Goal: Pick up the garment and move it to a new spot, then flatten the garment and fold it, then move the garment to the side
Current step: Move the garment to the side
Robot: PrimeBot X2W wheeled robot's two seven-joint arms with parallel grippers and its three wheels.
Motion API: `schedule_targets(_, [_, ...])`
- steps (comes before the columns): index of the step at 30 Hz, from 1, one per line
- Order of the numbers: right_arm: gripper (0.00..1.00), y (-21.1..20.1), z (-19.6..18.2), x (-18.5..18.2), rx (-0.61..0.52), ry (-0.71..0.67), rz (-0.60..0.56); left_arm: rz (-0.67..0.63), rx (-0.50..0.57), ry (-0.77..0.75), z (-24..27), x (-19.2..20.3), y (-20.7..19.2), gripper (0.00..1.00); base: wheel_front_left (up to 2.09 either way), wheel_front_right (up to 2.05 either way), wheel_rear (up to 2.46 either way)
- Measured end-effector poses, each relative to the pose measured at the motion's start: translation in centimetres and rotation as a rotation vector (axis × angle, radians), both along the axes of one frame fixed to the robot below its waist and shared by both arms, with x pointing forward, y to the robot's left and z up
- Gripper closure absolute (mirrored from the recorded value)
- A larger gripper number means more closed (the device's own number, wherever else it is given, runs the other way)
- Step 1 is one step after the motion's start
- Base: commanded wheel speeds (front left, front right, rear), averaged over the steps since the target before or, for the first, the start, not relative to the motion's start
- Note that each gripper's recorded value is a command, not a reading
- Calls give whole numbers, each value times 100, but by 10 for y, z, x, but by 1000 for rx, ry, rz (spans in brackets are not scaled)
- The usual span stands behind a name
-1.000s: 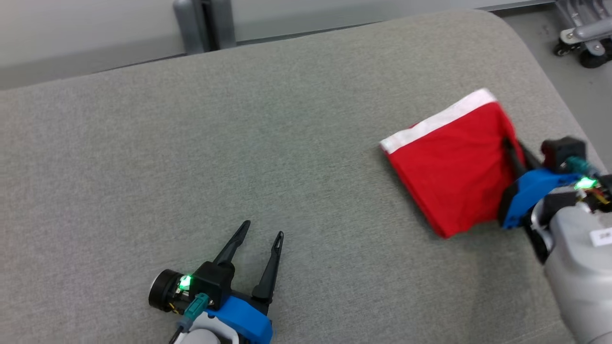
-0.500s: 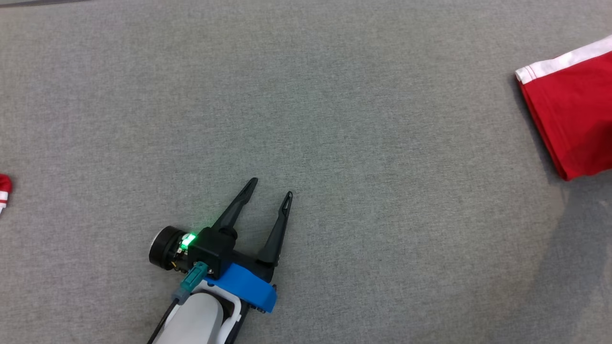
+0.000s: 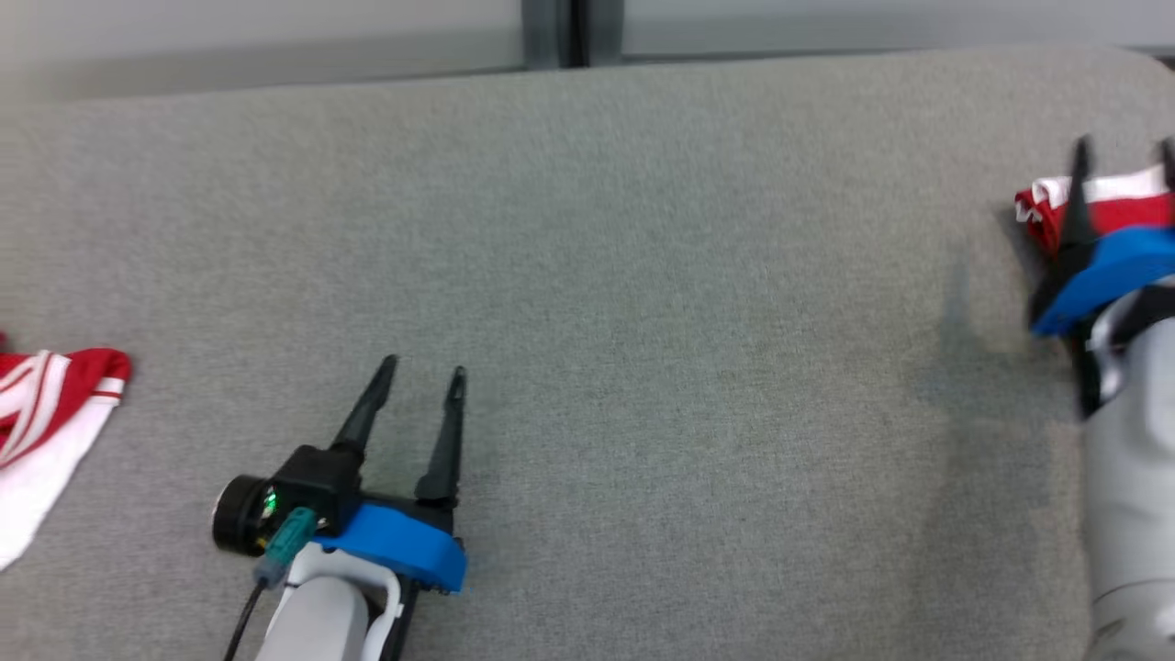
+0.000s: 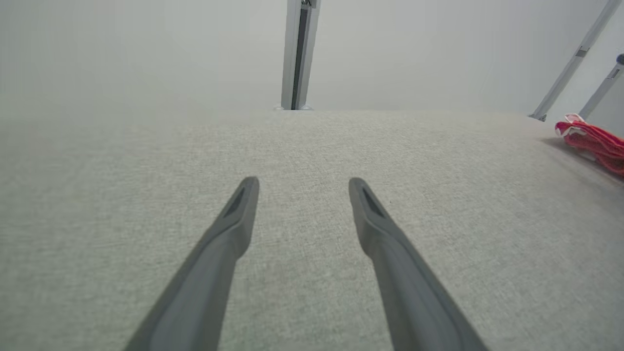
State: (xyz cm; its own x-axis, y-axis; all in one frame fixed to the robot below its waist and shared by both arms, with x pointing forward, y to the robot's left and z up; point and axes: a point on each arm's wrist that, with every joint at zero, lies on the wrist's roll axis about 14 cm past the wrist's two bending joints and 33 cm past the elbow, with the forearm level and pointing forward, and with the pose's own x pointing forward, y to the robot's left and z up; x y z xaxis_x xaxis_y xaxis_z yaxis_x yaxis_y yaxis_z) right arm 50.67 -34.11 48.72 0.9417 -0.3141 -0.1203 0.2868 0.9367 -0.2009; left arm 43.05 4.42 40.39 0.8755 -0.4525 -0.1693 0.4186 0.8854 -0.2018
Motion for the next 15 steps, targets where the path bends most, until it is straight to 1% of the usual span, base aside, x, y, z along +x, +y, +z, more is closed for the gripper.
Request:
schedule_targets(3, [0, 37, -1, -3, 79, -35, 58, 84, 9, -14, 9, -2, 24, 0, 0, 0, 0])
schedule_targets(6, [0, 57, 13, -8, 112, -106, 99, 186, 12, -27, 17, -3, 52, 0, 0, 0, 0])
schedule_targets(10, [0, 90, -8, -33, 149, -74, 178, 264, 29, -41, 24, -11, 79, 0, 0, 0, 0])
schedule_targets(11, [0, 94, -11, -39, 173, -77, 181, 278, 33, -43, 25, -13, 84, 0, 0, 0, 0])
schedule_targets(15, [0, 111, -28, -65, 206, -44, 218, 313, 45, -41, 26, -25, 97, 0, 0, 0, 0])
